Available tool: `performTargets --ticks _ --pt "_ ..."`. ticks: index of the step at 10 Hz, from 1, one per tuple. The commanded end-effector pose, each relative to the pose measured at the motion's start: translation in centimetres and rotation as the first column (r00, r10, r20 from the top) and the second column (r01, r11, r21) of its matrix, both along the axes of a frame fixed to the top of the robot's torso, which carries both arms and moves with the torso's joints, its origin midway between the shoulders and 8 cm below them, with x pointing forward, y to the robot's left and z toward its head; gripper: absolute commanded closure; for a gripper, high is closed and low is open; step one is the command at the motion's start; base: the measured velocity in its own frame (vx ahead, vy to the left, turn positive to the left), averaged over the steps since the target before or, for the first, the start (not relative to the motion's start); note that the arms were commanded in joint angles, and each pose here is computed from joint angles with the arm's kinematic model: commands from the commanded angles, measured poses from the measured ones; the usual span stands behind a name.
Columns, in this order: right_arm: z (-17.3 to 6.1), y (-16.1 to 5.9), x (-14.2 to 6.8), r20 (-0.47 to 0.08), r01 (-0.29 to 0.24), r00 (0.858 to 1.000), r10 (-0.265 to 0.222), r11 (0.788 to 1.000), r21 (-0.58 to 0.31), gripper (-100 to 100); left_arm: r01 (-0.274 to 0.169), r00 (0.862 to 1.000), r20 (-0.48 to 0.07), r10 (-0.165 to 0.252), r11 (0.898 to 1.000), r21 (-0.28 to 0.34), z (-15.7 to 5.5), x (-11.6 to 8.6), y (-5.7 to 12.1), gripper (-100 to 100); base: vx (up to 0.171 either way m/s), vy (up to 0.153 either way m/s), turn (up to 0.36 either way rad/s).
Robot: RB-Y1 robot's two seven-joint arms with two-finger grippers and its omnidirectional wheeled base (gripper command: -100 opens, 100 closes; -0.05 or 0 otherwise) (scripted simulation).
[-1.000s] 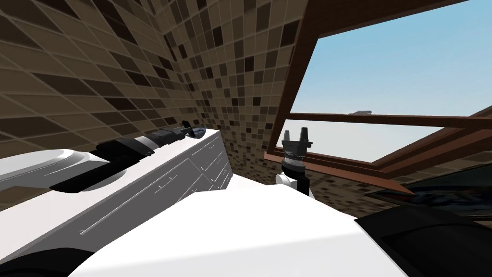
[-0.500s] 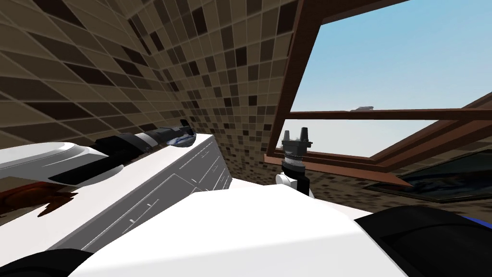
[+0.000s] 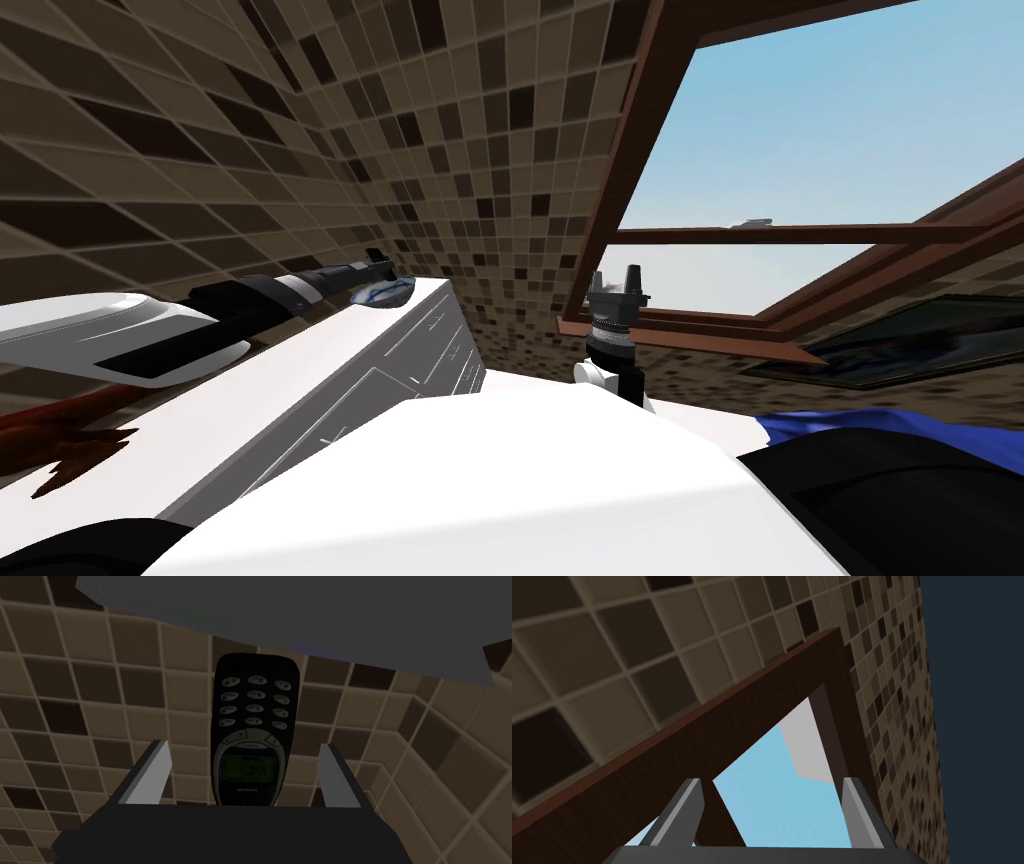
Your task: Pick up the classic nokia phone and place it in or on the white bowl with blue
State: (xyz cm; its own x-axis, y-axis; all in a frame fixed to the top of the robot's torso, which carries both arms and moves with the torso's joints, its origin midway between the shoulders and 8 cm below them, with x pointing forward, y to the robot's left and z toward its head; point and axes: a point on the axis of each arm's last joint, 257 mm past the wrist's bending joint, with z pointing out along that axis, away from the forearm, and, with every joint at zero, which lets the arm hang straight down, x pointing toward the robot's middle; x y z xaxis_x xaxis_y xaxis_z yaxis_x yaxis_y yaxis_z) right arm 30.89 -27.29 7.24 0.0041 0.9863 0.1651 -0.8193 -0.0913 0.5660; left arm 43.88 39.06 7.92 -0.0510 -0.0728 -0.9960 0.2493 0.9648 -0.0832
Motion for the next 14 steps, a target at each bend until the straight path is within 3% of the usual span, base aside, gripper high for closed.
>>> performTargets --ticks 1,4,5,6,8,14 --pt "0.0 0.0 0.0 0.0 0.0 1.0 0.0 1.0 0.0 0 0.0 1.0 0.0 0.0 1.0 0.0 0.0 0.0 0.0 -100 -0.001 0.008 -0.001" --pt "0.0 0.0 0.0 0.0 0.0 1.0 0.0 1.0 0.0 0 -0.002 1.0 0.0 0.002 1.0 0.0 0.0 0.0 0.1 -100 0.0 0.0 0.0" --pt "0.0 0.0 0.0 0.0 0.0 1.0 0.0 1.0 0.0 0 -0.003 1.0 -0.001 0.003 1.0 -0.001 0.0 0.0 0.1 0 0.0 0.0 0.0" --pt "0.0 0.0 0.0 0.0 0.0 1.0 0.0 1.0 0.0 0 0.019 1.0 0.004 -0.019 1.0 0.002 1.3 0.6 -1.2 -100 0.01 0.021 0.214" --pt "0.0 0.0 0.0 0.0 0.0 1.0 0.0 1.0 0.0 0 0.035 0.999 0.004 -0.035 0.999 0.006 2.0 1.0 -2.1 -100 0.016 0.016 0.092" --pt "0.0 0.0 0.0 0.0 0.0 1.0 0.0 1.0 0.0 0 0.126 0.992 0.006 -0.126 0.992 0.005 5.4 2.7 -7.7 -100 0.018 0.008 0.129"
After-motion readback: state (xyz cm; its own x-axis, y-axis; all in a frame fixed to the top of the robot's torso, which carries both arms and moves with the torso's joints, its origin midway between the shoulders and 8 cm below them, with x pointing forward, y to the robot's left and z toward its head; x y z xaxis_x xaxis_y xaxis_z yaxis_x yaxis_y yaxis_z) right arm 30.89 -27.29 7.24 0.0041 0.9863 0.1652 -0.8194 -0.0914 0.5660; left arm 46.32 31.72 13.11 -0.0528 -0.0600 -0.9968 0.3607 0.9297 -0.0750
